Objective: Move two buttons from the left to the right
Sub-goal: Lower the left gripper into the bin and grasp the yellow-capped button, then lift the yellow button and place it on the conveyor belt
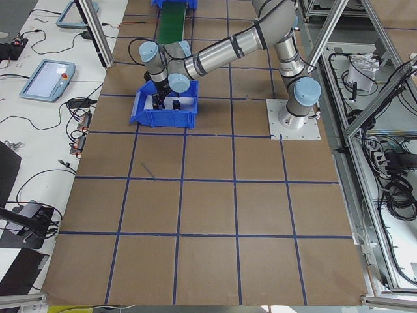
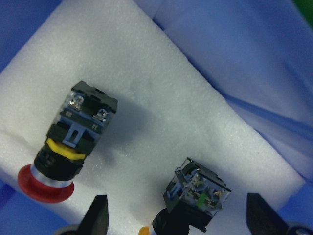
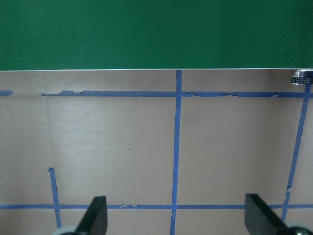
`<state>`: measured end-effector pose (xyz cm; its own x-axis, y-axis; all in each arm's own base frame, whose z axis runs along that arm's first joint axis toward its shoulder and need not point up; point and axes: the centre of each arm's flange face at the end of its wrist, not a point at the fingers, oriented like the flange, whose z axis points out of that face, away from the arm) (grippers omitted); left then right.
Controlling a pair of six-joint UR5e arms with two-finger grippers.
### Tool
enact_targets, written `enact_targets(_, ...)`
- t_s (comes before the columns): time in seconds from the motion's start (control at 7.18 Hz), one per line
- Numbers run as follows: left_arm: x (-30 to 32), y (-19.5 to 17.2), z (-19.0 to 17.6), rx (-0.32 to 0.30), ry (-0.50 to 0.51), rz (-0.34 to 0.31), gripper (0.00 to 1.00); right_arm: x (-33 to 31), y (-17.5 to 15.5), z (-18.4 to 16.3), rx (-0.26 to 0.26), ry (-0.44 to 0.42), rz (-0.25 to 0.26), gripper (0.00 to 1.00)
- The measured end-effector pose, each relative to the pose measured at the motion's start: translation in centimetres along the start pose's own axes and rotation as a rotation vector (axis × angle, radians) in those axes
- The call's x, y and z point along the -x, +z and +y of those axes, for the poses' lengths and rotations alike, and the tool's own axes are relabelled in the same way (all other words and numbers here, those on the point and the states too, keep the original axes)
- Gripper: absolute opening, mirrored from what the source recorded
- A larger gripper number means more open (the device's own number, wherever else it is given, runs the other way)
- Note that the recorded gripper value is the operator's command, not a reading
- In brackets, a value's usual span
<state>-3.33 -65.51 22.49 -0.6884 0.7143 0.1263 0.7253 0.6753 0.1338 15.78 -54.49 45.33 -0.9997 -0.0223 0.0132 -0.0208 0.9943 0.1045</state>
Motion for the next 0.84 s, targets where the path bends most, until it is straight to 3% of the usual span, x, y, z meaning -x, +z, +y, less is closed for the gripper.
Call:
enact_targets(0.42,-0.3,1.9,-0.1,0.021,0.006,0.025,0.38,0.0,0.0,0.0,0.001,-0.001,0.002,1.0)
enact_targets(0.7,-0.2,1.4,-0.2,0.016,0.005,0.017,0.15,0.0,0.0,0.0,0.0,-0.002,0.003,1.0)
enact_targets(0.84,0.0,0.5,-0.2,0.008,0.001,0.002,0.15,0.0,0.0,0.0,-0.001,-0.001,0.003,1.0)
